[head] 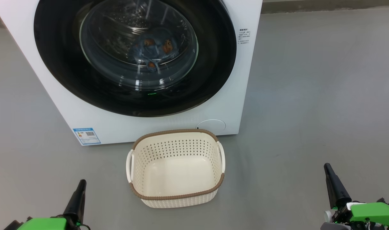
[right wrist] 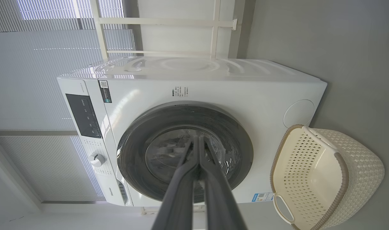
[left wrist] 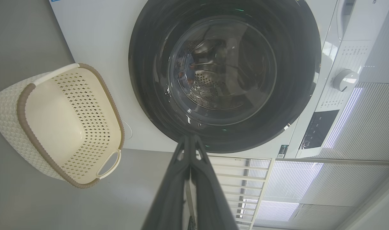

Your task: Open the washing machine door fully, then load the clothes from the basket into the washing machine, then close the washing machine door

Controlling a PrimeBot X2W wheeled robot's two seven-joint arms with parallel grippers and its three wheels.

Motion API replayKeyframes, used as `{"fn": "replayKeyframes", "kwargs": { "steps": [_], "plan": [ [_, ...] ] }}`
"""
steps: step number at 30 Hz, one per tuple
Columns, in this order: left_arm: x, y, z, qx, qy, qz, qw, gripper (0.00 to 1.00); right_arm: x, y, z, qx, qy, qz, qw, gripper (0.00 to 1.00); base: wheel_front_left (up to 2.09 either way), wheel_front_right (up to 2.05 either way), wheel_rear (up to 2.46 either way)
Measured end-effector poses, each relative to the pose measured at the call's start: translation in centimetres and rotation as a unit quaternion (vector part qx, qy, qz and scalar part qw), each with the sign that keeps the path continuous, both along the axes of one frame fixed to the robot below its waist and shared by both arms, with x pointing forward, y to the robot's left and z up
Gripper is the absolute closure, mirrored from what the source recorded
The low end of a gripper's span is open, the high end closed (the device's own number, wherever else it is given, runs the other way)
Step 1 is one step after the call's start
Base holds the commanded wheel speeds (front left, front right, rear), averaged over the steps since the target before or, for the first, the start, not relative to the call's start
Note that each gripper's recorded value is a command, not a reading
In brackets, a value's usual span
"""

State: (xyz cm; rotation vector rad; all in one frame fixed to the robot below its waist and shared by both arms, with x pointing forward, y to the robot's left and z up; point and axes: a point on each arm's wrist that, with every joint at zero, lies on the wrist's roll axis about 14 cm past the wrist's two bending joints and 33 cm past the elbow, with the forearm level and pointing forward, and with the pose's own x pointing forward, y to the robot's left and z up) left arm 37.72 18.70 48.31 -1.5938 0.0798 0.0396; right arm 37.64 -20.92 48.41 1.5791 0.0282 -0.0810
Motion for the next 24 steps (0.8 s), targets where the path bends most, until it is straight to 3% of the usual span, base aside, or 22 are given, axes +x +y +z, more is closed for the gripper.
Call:
{"fn": "replayKeyframes", "kwargs": {
  "steps": [24],
  "plan": [
    [0.01,0.03,0.01,0.0,0.0,0.0,1.0,1.0,-0.01,-0.01,-0.01,0.0,0.0,0.0,1.0,1.0,0.0,0.0,0.0]
  ]
}}
